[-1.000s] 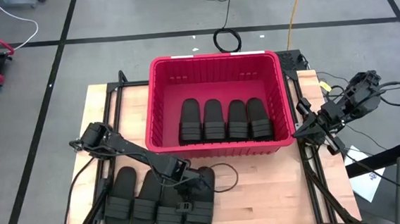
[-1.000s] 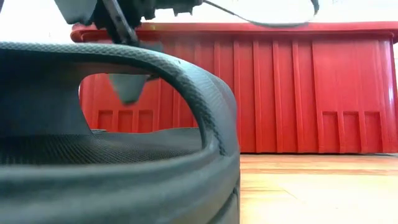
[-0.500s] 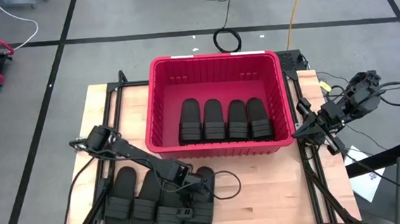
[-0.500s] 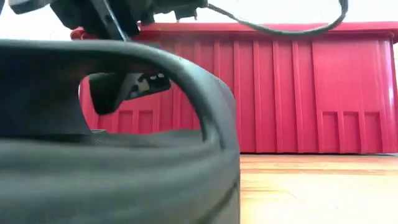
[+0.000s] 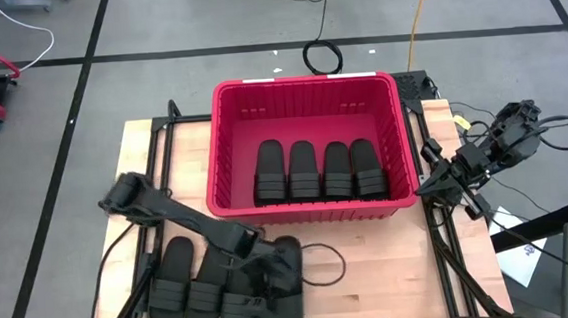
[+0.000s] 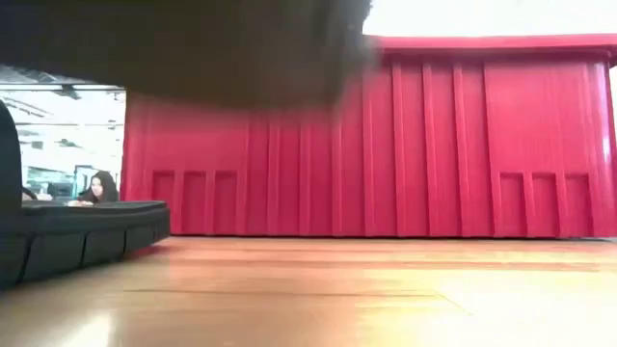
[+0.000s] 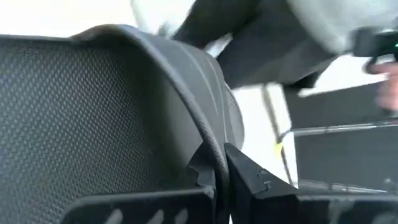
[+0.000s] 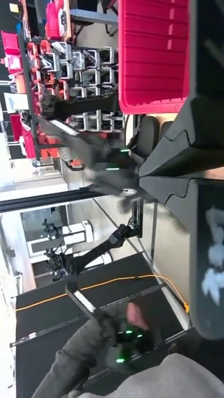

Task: Pick and place slides into bin
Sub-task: Put the black slide into the red bin

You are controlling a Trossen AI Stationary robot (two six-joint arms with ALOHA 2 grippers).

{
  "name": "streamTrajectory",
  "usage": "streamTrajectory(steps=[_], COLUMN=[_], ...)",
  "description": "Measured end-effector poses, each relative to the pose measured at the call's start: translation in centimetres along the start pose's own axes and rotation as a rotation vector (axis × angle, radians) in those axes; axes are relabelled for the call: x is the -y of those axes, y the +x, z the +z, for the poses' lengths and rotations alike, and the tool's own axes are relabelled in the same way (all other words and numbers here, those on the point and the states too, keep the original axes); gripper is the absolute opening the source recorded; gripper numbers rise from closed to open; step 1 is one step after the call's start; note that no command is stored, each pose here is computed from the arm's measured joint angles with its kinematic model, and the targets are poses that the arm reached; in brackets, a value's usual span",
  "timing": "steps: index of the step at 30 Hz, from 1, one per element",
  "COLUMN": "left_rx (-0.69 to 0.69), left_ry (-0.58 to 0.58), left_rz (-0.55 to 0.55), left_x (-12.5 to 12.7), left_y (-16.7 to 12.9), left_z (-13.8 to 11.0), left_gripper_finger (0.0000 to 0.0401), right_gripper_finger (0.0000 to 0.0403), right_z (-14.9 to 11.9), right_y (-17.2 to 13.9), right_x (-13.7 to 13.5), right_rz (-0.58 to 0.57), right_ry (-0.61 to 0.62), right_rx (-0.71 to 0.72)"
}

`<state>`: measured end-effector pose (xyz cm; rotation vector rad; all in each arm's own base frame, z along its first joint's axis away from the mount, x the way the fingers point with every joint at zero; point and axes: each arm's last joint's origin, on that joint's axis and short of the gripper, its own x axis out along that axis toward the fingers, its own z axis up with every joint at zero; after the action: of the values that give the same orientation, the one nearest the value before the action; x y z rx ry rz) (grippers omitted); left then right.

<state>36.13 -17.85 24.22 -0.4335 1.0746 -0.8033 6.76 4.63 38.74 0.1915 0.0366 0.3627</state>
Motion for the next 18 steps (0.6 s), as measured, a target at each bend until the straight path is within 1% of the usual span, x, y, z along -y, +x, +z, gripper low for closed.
streamTrajectory(steps=[2,5,9,11,14,18], left_rx=[0.098,0.219,0.378,0.474,0.603,0.768], left_ry=[0.075,0.128,0.145,0.192,0.223,0.246], left_rz=[-0.025,-0.008,0.088,0.153,0.283,0.459], left_x=[2.4,4.9,7.8,9.5,10.5,9.9], left_y=[-2.8,-6.5,-12.1,-15.6,-20.7,-27.1], left_z=[1.5,3.0,4.8,5.7,6.7,7.4], left_gripper_finger=[0.0007,0.0005,0.0005,0.0004,0.0004,0.0005], right_gripper_finger=[0.0000,0.0000,0.0000,0.0000,0.0000,0.0000], right_z=[0.0,0.0,0.0,0.1,0.2,0.4], right_y=[0.0,0.0,0.0,0.0,0.0,0.0], right_x=[0.0,0.0,0.0,0.0,-0.1,-0.1], right_rz=[0.001,0.002,0.002,0.003,0.006,0.008], right_ry=[-0.006,-0.031,-0.067,-0.072,-0.068,-0.093], right_rx=[0.000,0.001,0.004,0.008,0.023,0.044])
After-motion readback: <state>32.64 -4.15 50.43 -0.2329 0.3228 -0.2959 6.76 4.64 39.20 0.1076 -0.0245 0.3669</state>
